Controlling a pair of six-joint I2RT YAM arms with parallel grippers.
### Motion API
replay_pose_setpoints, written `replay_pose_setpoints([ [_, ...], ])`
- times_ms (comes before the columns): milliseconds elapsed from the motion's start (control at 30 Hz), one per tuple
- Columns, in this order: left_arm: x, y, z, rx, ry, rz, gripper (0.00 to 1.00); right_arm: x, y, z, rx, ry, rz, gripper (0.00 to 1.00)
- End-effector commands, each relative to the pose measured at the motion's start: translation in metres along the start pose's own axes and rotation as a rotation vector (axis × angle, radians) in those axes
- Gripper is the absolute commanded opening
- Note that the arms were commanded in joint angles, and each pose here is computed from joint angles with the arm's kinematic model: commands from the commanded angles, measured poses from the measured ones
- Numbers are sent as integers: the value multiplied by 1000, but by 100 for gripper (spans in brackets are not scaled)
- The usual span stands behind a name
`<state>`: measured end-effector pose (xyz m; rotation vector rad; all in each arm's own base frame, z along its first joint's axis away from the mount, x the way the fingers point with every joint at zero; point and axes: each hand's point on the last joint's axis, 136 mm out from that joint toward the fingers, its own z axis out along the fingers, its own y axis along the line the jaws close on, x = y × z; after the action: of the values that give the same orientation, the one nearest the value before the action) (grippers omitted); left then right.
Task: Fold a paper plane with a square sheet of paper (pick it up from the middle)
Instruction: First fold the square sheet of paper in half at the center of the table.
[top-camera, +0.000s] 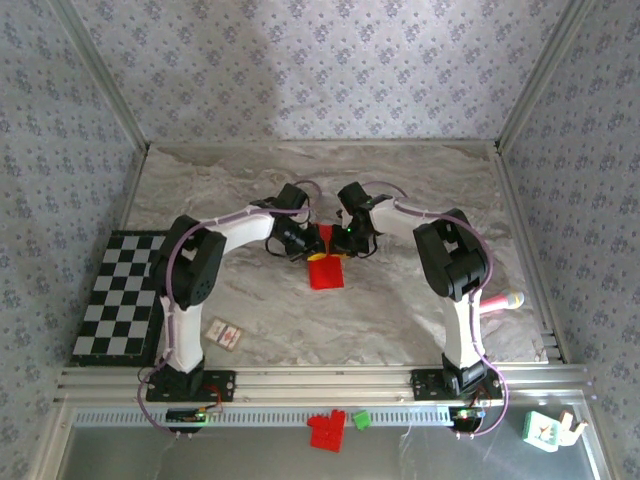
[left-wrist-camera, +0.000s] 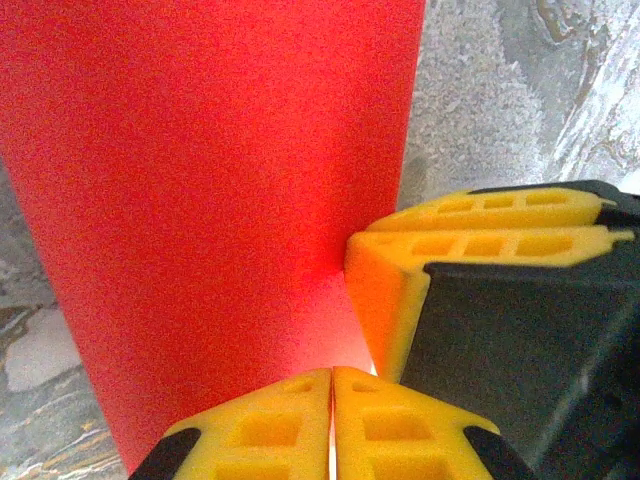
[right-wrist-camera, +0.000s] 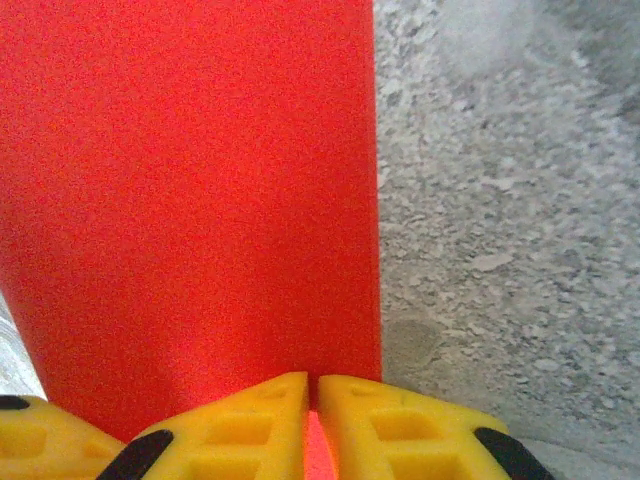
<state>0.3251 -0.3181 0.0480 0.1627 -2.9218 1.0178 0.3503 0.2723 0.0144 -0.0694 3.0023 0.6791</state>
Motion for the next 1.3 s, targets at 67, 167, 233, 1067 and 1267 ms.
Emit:
replay_pose_setpoints([
  [67,-1,5,4,-47,17,-5,10,48,-68,37,266,157,58,16],
  [167,-1,11,8,-71,26,-14,10,49,-70,37,278,159,55,16],
  [233,-1,16,9,-87,25,-21,10,49,-71,37,287,160,50,16],
  [1067,23,106,-10,-242,24,-141,10,51,-93,38,401,194,4,16],
  [1267,10,66,-34,-113,-50,-54,8,50,-95,38,406,195,-4,16],
])
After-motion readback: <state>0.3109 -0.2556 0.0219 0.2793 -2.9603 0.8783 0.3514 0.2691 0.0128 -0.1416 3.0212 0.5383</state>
